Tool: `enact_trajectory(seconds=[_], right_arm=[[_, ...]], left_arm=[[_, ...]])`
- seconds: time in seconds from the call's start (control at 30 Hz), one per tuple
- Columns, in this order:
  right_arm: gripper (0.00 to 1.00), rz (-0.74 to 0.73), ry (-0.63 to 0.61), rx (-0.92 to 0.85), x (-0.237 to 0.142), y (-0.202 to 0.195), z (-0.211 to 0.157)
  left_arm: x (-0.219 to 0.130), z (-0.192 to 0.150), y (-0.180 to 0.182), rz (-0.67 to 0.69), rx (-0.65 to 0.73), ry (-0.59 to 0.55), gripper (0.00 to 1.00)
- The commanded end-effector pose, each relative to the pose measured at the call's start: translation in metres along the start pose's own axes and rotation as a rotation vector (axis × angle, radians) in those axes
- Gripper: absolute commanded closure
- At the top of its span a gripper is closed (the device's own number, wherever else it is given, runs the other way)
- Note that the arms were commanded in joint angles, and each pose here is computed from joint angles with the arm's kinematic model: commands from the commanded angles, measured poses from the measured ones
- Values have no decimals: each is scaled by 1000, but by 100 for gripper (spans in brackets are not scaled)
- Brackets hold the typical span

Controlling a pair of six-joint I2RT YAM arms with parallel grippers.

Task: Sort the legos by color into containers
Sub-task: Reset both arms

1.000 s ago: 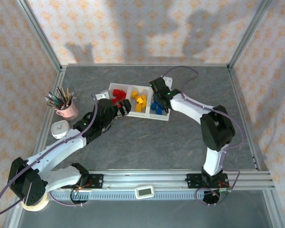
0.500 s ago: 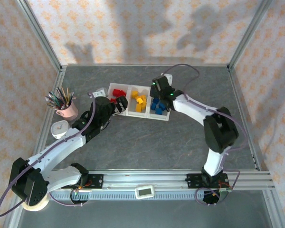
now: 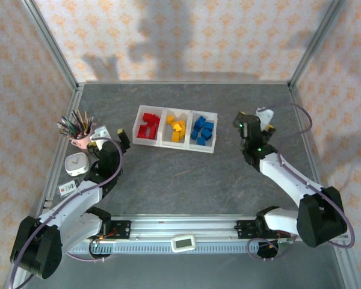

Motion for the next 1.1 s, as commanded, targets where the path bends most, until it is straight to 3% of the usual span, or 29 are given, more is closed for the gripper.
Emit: enact_trajectory(seconds=[0.0, 0.17, 0.3, 0.47, 0.57, 0.63, 0.7, 1.07], right_arm=[[0, -133, -162, 18, 10, -46, 11], [0, -73, -148, 22, 32, -67, -19], [0, 145, -225, 15, 19, -48, -22], [0, 236, -199, -23, 27, -39, -28], [0, 338, -242, -43, 10, -40, -42], [0, 322, -219, -50, 17, -41, -49], [0, 281, -139, -45, 43, -38, -52], [0, 304, -143, -46, 39, -38, -51]], left_arm=[[6, 26, 20, 85, 25, -172, 1], [26, 7, 13, 6, 30, -181, 1], [36, -6, -5, -87, 82, -214, 1], [54, -17, -12, -134, 98, -187, 0], [50, -21, -14, -226, 83, -214, 0], [43, -18, -14, -242, 79, -270, 0], [53, -25, -10, -202, 76, -203, 0], [62, -24, 0, -144, 36, -183, 0]])
Point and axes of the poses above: each hand's point on the last joint's axis, 136 mm out from that joint toward the fingers, its own x axis out along the fingers, its own y axis along the line the jaws close on, z = x × y, the point moved 1 cm from there along -x, back along the fingers, and after that the axes turned 8 degrees about x, right-handed, at the moved point
